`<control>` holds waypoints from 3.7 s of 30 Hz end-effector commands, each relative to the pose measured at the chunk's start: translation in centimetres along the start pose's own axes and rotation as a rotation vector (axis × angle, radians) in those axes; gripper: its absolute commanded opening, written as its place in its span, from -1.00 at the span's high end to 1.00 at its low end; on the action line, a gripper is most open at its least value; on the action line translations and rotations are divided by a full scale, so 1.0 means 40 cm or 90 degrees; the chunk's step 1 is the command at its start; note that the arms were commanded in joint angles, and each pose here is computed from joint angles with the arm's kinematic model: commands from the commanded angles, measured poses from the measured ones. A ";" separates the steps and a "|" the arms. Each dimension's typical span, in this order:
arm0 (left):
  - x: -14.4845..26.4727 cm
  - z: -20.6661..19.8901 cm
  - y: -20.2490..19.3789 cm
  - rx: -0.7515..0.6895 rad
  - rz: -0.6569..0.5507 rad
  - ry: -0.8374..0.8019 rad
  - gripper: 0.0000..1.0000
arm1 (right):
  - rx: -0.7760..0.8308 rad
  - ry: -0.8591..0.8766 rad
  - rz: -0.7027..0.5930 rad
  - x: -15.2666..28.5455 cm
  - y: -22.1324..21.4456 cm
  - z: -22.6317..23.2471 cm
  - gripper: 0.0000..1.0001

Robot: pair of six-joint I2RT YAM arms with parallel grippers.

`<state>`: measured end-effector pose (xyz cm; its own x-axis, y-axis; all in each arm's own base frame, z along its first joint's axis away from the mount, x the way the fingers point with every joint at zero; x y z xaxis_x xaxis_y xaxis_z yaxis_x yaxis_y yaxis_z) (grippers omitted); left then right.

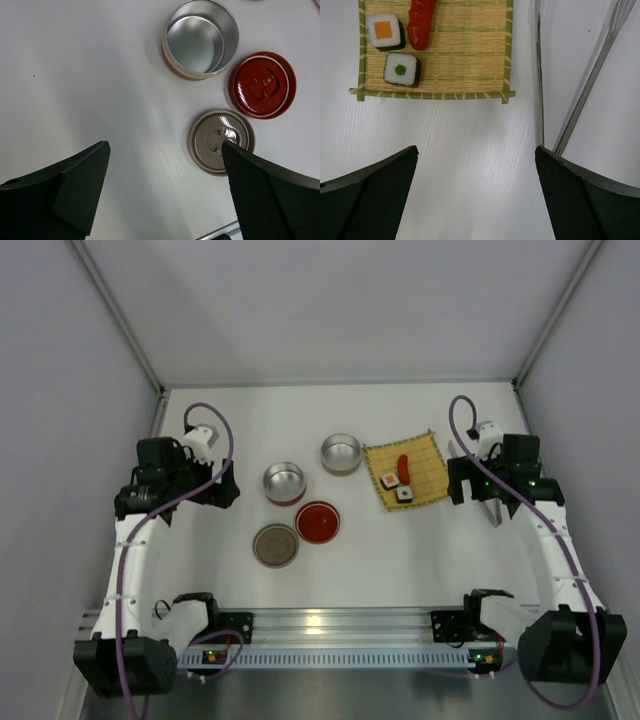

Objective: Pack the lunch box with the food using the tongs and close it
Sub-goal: Pick up the clamp at the center of the board, then pick up the fake food from the plate.

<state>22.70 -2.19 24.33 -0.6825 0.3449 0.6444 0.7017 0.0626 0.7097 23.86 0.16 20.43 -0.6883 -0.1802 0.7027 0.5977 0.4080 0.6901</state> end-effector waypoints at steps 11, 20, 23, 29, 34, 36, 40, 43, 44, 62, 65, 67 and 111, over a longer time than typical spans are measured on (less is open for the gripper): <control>0.012 0.005 0.061 -0.081 -0.063 0.002 -0.97 | -0.058 -0.043 0.142 -0.041 -0.074 -0.197 -0.99; -0.034 0.009 0.050 -0.066 -0.008 -0.035 -0.96 | -0.093 -0.025 0.197 -0.150 -0.084 -0.270 -0.99; -0.044 0.015 0.038 -0.064 -0.001 -0.033 -0.96 | -0.096 -0.024 0.218 -0.185 -0.097 -0.285 -0.99; -0.057 0.015 0.023 -0.058 0.003 -0.045 -0.97 | -0.069 -0.023 0.247 -0.244 -0.110 -0.274 -0.99; -0.074 0.018 0.024 -0.039 0.012 -0.048 -0.96 | -0.072 -0.024 0.257 -0.302 -0.124 -0.269 -0.99; -0.077 0.014 0.026 -0.028 0.018 -0.056 -0.97 | -0.074 -0.026 0.261 -0.319 -0.128 -0.265 -0.99; -0.079 0.009 0.042 -0.023 0.016 -0.067 -0.96 | -0.073 -0.015 0.267 -0.363 -0.143 -0.257 -0.99; -0.085 0.008 0.043 -0.019 0.020 -0.074 -0.97 | -0.068 -0.014 0.263 -0.386 -0.144 -0.257 -0.99; -0.089 0.009 0.041 -0.015 0.024 -0.075 -0.96 | -0.071 -0.017 0.262 -0.391 -0.144 -0.259 -0.99; -0.119 0.017 0.053 0.012 0.033 -0.077 -0.96 | -0.096 0.028 0.219 -0.362 -0.120 -0.241 0.07; -0.116 0.016 0.054 0.013 0.031 -0.077 -0.96 | -0.099 0.032 0.196 -0.315 -0.084 -0.255 0.08; -0.115 0.014 0.055 0.012 0.029 -0.078 -0.96 | -0.095 0.031 0.172 -0.283 -0.054 -0.270 0.08; -0.075 -0.042 0.059 0.029 0.027 -0.165 -0.96 | 0.011 0.208 -0.021 0.086 0.162 -0.090 0.09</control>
<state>26.25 -4.37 22.59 -0.5559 0.5523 0.6213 0.7742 0.0718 0.6289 28.18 -2.61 27.56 -0.5534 -0.4317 0.7123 0.5845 0.4080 0.7014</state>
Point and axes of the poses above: each gripper's point midway between its finger pads, its own x axis back along the fingers, its own z axis along the line the jaws close on, y = z × x, the point moved 6 cm from there along x, back along the fingers, and after that the axes turned 13 degrees about x, right-handed, at the moved point
